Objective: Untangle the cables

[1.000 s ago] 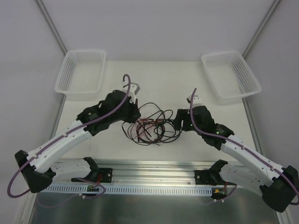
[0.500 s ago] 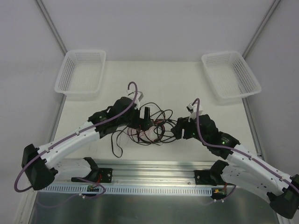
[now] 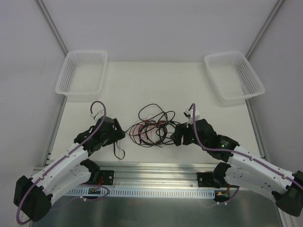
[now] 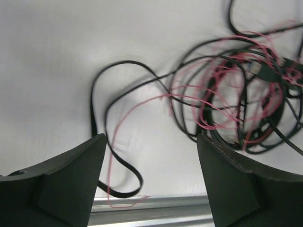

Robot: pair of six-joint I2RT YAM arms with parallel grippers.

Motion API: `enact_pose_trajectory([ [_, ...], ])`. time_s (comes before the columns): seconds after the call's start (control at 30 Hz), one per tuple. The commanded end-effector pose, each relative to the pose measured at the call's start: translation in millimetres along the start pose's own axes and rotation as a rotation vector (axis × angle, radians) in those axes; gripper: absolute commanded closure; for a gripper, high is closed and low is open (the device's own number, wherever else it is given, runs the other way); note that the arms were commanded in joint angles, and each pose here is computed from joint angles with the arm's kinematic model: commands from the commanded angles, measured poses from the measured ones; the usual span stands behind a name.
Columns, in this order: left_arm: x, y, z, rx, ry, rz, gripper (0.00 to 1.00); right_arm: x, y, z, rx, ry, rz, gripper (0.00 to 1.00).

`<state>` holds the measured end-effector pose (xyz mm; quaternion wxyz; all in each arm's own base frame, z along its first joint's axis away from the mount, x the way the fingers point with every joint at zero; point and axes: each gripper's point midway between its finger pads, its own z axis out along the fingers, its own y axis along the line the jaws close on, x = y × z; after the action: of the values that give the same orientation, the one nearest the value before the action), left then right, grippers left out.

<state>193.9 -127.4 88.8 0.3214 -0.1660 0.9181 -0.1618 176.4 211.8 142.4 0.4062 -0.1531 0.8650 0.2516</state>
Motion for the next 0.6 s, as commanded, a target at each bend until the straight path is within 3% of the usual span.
enact_pose_trajectory([
  [0.0, 5.5, 27.5, 6.7, -0.078, 0.006, -0.095, 0.24, -7.8, 5.1, 0.4, -0.004, -0.036, 0.012, 0.28],
  [0.17, 5.0, 54.3, 14.8, -0.163, -0.016, -0.156, 0.38, -5.1, 8.2, 1.1, -0.015, -0.035, 0.013, 0.28],
  [0.4, 17.0, 67.5, 27.4, -0.244, 0.058, -0.142, 0.53, -2.3, 10.8, 4.1, -0.022, -0.031, 0.008, 0.28],
  [0.57, 27.9, 67.8, 37.0, -0.242, 0.108, -0.134, 0.58, -0.9, 11.4, 4.9, -0.024, -0.031, 0.006, 0.27],
])
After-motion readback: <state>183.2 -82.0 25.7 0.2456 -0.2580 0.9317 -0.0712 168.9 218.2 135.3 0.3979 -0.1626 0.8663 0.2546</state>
